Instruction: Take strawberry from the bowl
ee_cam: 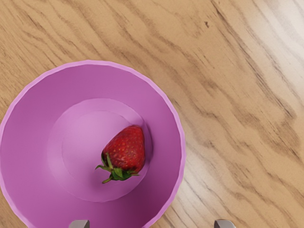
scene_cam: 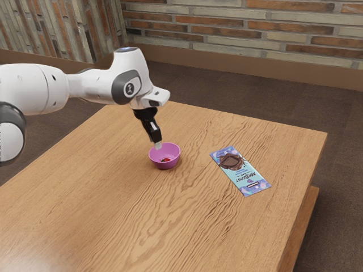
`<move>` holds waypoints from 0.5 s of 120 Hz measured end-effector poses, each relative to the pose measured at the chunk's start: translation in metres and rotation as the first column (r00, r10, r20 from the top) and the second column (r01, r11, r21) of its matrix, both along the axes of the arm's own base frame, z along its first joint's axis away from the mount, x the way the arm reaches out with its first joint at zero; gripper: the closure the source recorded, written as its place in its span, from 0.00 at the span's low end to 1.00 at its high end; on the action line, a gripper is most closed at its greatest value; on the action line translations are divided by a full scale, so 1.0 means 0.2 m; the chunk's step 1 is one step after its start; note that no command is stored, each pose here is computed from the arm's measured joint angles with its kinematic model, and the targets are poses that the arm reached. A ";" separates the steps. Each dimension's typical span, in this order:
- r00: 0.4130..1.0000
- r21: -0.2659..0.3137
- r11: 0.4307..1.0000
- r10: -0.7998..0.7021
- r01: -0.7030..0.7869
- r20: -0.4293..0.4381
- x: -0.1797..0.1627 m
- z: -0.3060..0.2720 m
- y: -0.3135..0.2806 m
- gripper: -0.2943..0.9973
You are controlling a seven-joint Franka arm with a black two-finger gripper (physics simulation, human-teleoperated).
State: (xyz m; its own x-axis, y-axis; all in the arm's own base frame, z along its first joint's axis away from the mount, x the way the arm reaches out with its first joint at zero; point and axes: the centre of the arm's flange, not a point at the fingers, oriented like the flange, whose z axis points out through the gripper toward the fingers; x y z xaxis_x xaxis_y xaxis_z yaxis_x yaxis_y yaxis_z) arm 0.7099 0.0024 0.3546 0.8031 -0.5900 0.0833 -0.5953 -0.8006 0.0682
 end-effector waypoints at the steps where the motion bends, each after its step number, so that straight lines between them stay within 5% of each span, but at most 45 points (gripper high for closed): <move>1: 1.000 0.000 1.000 -0.003 0.003 -0.001 0.00 -0.01 0.00 0.53; 60: 0.996 -0.089 0.993 -0.084 0.083 -0.006 0.07 -0.22 0.11 0.57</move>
State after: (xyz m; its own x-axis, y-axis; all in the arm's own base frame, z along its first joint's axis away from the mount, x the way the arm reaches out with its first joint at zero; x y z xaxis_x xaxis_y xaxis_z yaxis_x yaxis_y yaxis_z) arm 0.7246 0.0235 0.3114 0.7525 -0.6455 0.1310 -0.6586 -0.7389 0.1424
